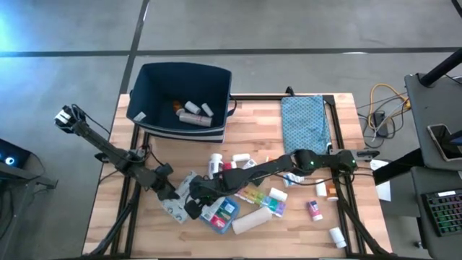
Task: Pick & place medical supplies in basket/bin
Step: Put the medical supply bag into the blue bin
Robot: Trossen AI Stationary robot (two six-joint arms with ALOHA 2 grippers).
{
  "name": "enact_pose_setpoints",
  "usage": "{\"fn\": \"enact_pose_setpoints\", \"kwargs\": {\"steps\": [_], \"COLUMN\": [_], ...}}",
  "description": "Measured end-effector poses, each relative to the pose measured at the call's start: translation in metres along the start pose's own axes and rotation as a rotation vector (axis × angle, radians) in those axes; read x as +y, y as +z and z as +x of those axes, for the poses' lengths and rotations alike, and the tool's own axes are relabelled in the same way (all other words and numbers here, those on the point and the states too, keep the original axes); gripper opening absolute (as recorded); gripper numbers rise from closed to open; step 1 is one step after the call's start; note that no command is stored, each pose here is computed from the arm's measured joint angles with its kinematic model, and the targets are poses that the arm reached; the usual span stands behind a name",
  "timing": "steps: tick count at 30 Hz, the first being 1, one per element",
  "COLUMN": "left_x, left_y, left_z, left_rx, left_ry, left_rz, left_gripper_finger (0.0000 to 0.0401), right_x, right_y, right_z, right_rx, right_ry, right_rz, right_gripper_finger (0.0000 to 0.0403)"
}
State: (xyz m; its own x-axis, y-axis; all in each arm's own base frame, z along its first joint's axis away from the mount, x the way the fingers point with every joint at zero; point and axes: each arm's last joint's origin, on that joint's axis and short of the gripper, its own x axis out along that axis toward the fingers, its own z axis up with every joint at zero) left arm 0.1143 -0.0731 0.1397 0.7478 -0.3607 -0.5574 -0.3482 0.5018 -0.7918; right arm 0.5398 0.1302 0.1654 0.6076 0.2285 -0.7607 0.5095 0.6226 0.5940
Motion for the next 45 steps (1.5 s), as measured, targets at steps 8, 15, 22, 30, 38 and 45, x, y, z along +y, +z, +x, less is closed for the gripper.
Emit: {"fn": "enact_pose_setpoints", "kwargs": {"steps": [8,15,22,30,38,45], "left_x": [-0.007,0.016,0.002,0.001,0.018,0.012], "left_y": [0.002,-0.004,0.003,0.005,-0.002,0.004], "left_z": [0.001,0.004,0.01,0.011,0.011,0.011], "left_rx": [-0.012,0.032,-0.171,-0.196,-0.073,-0.239], "left_ry": [-0.034,0.239,0.031,0.01,0.179,0.123], "left_rz": [-0.021,-0.035,-0.007,-0.008,-0.046,-0.059], "left_gripper_finger": [0.0295,0.0294,0.0294,0.0294,0.0294,0.0294], "right_x": [-0.011,-0.026,-0.029,-0.035,-0.047,-0.051], "right_y": [-0.003,-0.007,-0.008,-0.008,-0.014,-0.012], "right_z": [0.003,0.015,0.017,0.019,0.028,0.029], "right_rx": [0.023,0.034,0.043,0.049,0.085,0.078], "right_ry": [-0.09,-0.135,-0.131,-0.141,-0.137,-0.135], "right_rz": [-0.072,-0.079,-0.108,-0.143,-0.162,-0.154], "right_gripper_finger": [0.0391,0.0391,0.0391,0.0391,0.0385,0.0366]}}
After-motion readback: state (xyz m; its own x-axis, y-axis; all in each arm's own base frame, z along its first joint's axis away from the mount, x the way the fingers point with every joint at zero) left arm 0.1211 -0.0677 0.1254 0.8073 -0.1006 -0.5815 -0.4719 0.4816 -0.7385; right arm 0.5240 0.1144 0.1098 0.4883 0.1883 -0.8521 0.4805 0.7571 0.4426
